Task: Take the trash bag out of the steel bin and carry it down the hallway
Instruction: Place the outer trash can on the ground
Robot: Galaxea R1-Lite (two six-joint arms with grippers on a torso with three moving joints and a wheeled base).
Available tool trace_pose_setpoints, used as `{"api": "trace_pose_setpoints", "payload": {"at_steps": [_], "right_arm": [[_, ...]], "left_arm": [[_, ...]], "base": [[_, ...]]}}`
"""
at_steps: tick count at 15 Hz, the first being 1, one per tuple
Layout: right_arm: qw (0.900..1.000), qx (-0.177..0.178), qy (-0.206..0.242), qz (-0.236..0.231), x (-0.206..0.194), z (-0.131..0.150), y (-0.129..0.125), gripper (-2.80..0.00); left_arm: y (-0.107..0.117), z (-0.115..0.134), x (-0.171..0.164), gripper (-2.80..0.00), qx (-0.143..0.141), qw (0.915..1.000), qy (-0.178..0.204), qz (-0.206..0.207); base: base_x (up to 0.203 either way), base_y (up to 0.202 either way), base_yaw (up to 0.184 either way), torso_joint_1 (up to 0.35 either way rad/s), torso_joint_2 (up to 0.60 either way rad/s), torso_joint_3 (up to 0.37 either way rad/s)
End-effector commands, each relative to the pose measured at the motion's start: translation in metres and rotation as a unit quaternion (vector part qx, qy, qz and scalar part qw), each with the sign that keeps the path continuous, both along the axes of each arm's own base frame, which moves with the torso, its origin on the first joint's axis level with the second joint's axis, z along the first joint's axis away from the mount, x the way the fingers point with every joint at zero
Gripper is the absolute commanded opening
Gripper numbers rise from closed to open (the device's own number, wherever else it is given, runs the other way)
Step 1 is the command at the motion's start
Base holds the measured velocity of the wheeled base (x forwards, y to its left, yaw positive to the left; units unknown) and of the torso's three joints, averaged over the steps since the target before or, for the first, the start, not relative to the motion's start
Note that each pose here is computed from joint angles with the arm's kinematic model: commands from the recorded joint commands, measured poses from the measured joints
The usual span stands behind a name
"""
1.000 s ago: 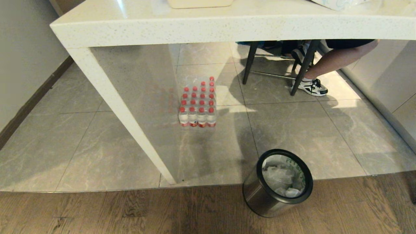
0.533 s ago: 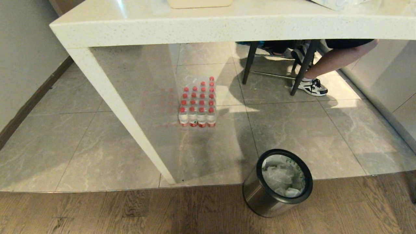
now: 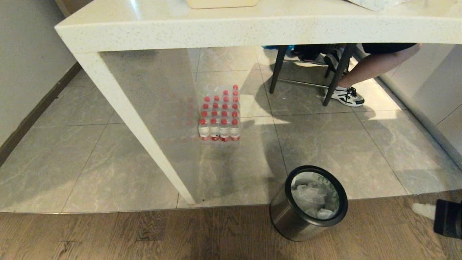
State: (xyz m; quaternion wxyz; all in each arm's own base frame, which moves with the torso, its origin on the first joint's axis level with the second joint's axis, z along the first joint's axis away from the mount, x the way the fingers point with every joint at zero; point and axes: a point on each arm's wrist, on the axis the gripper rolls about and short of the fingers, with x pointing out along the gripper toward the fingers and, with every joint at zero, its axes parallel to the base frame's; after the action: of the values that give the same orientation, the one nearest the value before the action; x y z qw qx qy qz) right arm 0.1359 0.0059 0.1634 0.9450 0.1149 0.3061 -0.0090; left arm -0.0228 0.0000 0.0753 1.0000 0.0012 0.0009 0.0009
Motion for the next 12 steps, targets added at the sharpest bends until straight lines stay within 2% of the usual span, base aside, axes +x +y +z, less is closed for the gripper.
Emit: {"api": "trace_pose_setpoints", "payload": {"at_steps": [1, 5, 6, 8, 9, 12], "right_arm": [[0.997, -0.001, 0.076, -0.001, 0.043, -0.034, 0.002, -2.8], [0.999, 0.003, 0.046, -0.003, 0.113, -0.081, 0.004, -2.8], [0.999, 0.003, 0.041, -0.003, 0.126, -0.094, 0.004, 0.0], [0.999, 0.001, 0.044, -0.005, 0.142, -0.116, 0.003, 0.0], [0.999, -0.002, 0.043, -0.006, 0.151, -0.125, 0.003, -2.8], [1.0, -0.014, 0.021, -0.014, 0.172, -0.145, -0.004, -2.8]], "left_arm": [[0.0, 0.0, 0.0, -2.8, 0.0, 1.0, 0.0, 0.0], [0.0, 0.0, 0.0, -2.8, 0.0, 1.0, 0.0, 0.0], [0.0, 0.0, 0.0, -2.8, 0.0, 1.0, 0.0, 0.0], [0.0, 0.0, 0.0, -2.8, 0.0, 1.0, 0.0, 0.0], [0.0, 0.0, 0.0, -2.8, 0.0, 1.0, 0.0, 0.0], [0.0, 0.0, 0.0, -2.8, 0.0, 1.0, 0.0, 0.0]], "base": [[0.0, 0.0, 0.0, 0.0, 0.0, 0.0], [0.0, 0.0, 0.0, 0.0, 0.0, 0.0], [0.0, 0.0, 0.0, 0.0, 0.0, 0.0], [0.0, 0.0, 0.0, 0.0, 0.0, 0.0], [0.0, 0.0, 0.0, 0.0, 0.0, 0.0], [0.0, 0.0, 0.0, 0.0, 0.0, 0.0]]}}
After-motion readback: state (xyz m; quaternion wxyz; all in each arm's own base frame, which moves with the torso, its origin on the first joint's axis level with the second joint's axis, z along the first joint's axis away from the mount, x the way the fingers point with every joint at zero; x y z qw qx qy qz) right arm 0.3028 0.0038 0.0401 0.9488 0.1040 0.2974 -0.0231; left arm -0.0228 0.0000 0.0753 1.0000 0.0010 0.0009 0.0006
